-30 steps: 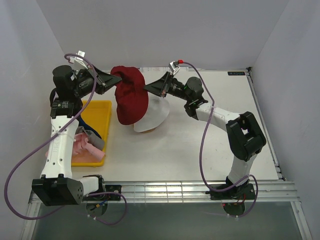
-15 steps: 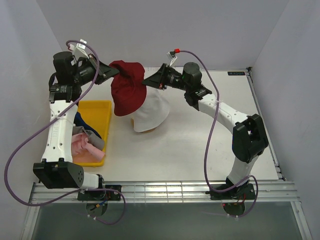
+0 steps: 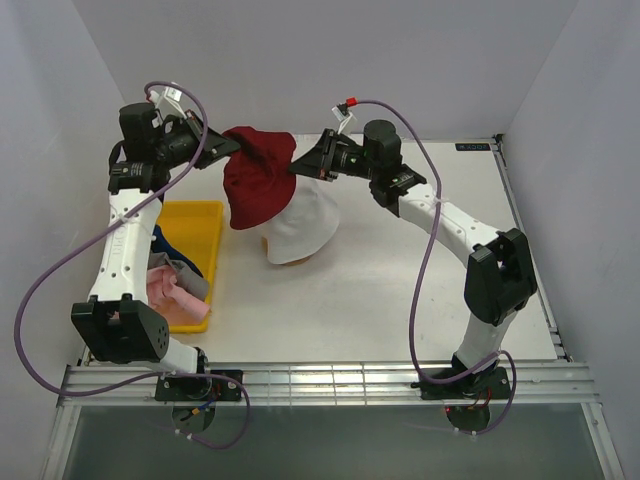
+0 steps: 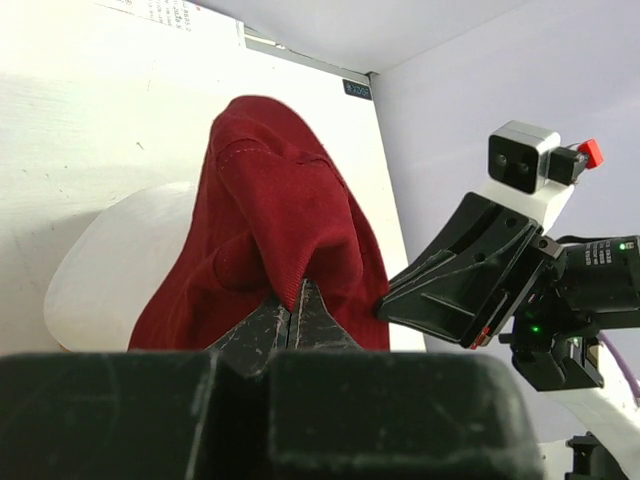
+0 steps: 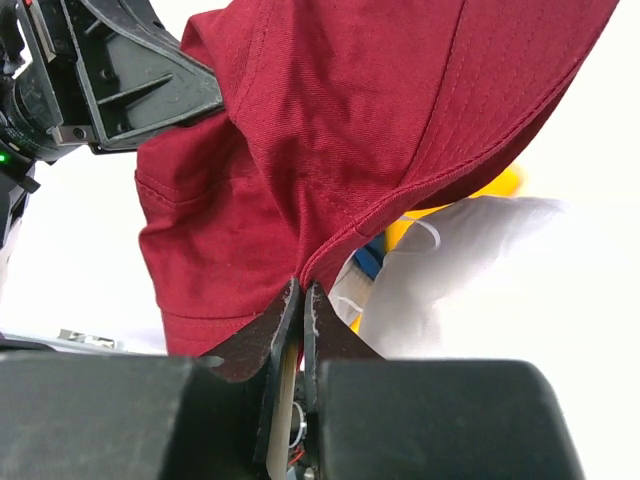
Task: Stack the hats
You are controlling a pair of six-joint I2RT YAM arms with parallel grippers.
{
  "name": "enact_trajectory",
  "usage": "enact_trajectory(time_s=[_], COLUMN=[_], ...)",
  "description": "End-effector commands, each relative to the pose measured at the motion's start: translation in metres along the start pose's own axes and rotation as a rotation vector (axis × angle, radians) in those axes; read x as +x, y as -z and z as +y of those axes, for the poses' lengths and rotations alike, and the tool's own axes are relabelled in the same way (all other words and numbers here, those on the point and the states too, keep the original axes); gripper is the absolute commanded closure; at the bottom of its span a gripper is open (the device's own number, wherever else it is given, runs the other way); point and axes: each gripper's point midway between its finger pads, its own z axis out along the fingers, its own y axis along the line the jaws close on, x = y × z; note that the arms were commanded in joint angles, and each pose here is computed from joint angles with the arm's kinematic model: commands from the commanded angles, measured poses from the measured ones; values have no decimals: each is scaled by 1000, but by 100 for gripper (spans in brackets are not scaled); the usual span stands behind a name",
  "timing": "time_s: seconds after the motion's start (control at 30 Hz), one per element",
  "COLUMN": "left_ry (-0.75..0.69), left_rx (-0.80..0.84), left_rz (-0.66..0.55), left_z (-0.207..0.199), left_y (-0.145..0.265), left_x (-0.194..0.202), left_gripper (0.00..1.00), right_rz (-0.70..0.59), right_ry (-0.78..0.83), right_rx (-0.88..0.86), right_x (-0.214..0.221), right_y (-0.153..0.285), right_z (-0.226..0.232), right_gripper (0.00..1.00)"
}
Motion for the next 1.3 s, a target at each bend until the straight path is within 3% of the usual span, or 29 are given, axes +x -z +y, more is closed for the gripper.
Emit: enact_trajectory(time_s=[0.0, 0.37, 0.77, 0.83, 0.97, 1.27], left_ry=[-54, -55, -63, -61, -54, -57], left_rx=[46, 97, 77, 68, 42, 14], left_rz=[-21, 17, 34, 34, 41, 17], left_z=[-8, -5, -3, 0, 10, 15], left_y=[-1, -24, -32, -32, -34, -32], left_x=[-2, 31, 44, 45, 51, 50], left_gripper=[100, 98, 87, 82, 63, 39], right_rz=[-33, -36, -40, -41, -22, 6], right_ry=[78, 77, 50, 51, 27, -6], right_rx=[-28, 6, 79, 85, 107, 141], right_x=[-20, -15, 1, 4, 16, 28], right_y=[5, 20, 50, 54, 58, 61], right_z=[17, 6, -25, -28, -41, -62], right_gripper=[92, 92, 92, 92, 92, 92])
